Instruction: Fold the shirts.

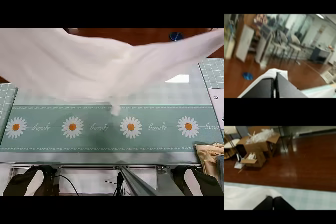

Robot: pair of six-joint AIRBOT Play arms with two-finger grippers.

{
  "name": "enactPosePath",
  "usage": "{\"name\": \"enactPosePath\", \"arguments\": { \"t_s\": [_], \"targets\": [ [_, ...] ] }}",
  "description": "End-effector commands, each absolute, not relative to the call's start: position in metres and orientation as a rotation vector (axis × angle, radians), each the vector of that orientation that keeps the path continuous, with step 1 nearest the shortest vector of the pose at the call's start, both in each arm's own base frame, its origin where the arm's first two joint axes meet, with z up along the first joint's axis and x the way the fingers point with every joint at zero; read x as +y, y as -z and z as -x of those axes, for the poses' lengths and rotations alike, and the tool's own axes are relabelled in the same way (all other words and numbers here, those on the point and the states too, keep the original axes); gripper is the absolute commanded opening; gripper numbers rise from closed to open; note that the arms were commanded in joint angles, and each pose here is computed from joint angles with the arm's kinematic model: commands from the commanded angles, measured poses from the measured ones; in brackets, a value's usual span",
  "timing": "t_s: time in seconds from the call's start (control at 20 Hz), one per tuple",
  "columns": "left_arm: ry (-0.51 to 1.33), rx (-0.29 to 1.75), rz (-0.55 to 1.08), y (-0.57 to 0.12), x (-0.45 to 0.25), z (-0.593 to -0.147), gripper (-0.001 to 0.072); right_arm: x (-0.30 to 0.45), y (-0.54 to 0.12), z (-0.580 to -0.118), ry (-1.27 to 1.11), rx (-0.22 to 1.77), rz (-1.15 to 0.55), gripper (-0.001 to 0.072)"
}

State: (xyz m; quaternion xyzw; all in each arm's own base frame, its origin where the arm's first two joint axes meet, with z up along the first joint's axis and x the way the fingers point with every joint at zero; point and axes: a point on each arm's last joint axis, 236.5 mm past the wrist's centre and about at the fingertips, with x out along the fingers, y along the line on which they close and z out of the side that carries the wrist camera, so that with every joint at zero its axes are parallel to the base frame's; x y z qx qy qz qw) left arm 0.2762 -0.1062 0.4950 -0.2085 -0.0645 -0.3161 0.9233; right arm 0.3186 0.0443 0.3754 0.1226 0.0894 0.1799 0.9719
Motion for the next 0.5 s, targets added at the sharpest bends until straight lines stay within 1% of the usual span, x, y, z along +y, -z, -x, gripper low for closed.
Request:
{"name": "enactPosePath", "arguments": {
  "t_s": [0.0,0.15,0.35,0.45],
  "targets": [
    [0.625,-0.262,0.298,-0.544,-0.110,-0.230,0.0019,0.049,-0.445,-0.289,-0.331,0.033,-0.194,0.0024],
    [0.654,-0.236,0.187,-0.545,-0.128,-0.205,0.0019,0.057,-0.485,-0.266,-0.330,-0.048,-0.172,0.0024],
    [0.599,-0.281,0.129,-0.562,-0.133,-0.169,0.0019,0.067,-0.527,-0.232,-0.316,-0.137,-0.145,0.0024],
    [0.570,-0.311,0.099,-0.570,-0.137,-0.147,0.0019,0.073,-0.533,-0.217,-0.312,-0.124,-0.135,0.0024]
  ]
}}
